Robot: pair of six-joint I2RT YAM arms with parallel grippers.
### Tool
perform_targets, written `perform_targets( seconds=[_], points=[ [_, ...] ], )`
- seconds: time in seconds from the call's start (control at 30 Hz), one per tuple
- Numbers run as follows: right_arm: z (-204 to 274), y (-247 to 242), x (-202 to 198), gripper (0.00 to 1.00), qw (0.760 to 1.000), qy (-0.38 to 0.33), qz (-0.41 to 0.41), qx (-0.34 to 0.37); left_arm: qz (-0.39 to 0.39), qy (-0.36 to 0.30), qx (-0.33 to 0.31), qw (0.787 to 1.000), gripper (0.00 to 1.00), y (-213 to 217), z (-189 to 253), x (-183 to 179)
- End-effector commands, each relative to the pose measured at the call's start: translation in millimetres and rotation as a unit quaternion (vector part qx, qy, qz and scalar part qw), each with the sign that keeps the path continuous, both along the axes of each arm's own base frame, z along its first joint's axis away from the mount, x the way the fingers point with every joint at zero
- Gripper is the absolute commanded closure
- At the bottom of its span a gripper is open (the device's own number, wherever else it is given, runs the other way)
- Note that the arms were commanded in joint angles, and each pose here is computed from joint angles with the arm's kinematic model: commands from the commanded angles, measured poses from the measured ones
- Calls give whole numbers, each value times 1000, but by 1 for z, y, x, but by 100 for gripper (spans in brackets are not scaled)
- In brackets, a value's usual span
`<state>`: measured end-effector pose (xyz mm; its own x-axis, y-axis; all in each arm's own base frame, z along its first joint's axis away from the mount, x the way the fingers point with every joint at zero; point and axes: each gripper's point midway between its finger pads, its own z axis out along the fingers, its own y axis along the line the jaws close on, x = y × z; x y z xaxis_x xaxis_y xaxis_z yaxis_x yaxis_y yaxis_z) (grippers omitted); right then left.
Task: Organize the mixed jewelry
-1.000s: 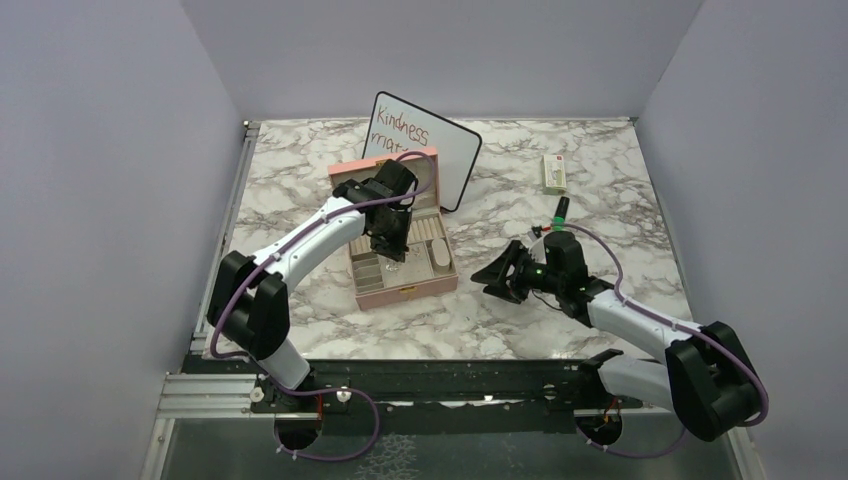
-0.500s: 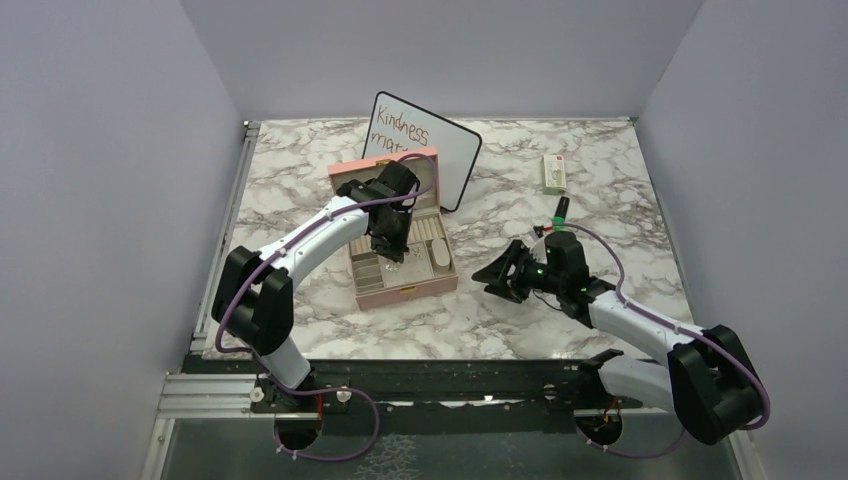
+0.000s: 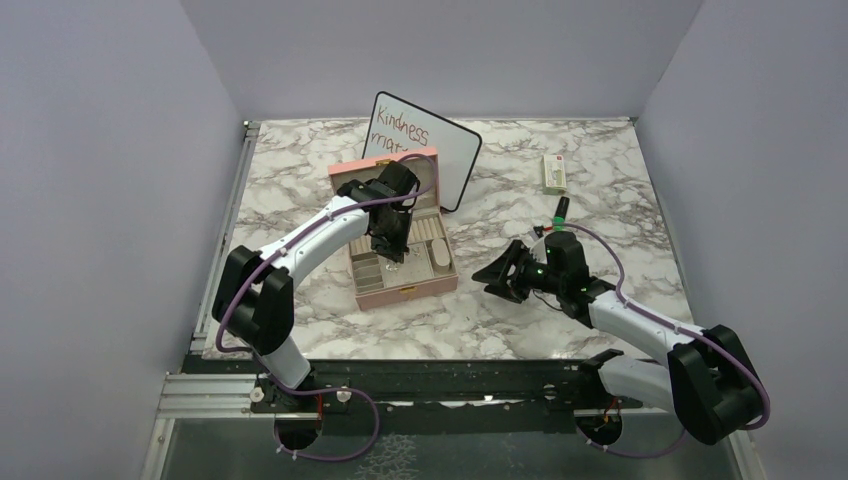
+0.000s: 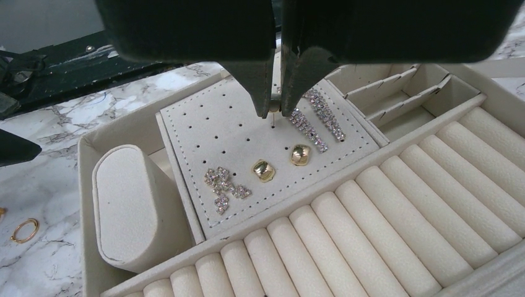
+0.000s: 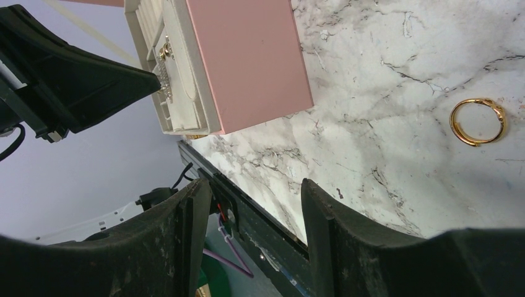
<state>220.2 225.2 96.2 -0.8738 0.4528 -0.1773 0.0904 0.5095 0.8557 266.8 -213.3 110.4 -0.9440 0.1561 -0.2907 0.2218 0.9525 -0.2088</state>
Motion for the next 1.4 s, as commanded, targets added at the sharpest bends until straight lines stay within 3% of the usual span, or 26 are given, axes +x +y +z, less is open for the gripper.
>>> perform_targets(
  seconds=[0.0, 0.63, 1.0, 1.37],
  points=[
    [-3, -3, 2, 40, 1000, 2, -10, -5, -5, 3, -3, 1000, 99, -3, -3, 0],
    [-4, -4, 1, 41, 1000, 2, -11, -5, 1, 8, 3, 1000, 99, -2, -12, -2],
    [-2, -4, 1, 41, 1000, -1, -11, -3, 7, 3, -16, 1000, 79, -7, -2, -1],
    [1, -4, 1, 41, 1000, -5, -13, -4, 11, -6, -26, 1000, 76, -8, 6, -1]
  ],
)
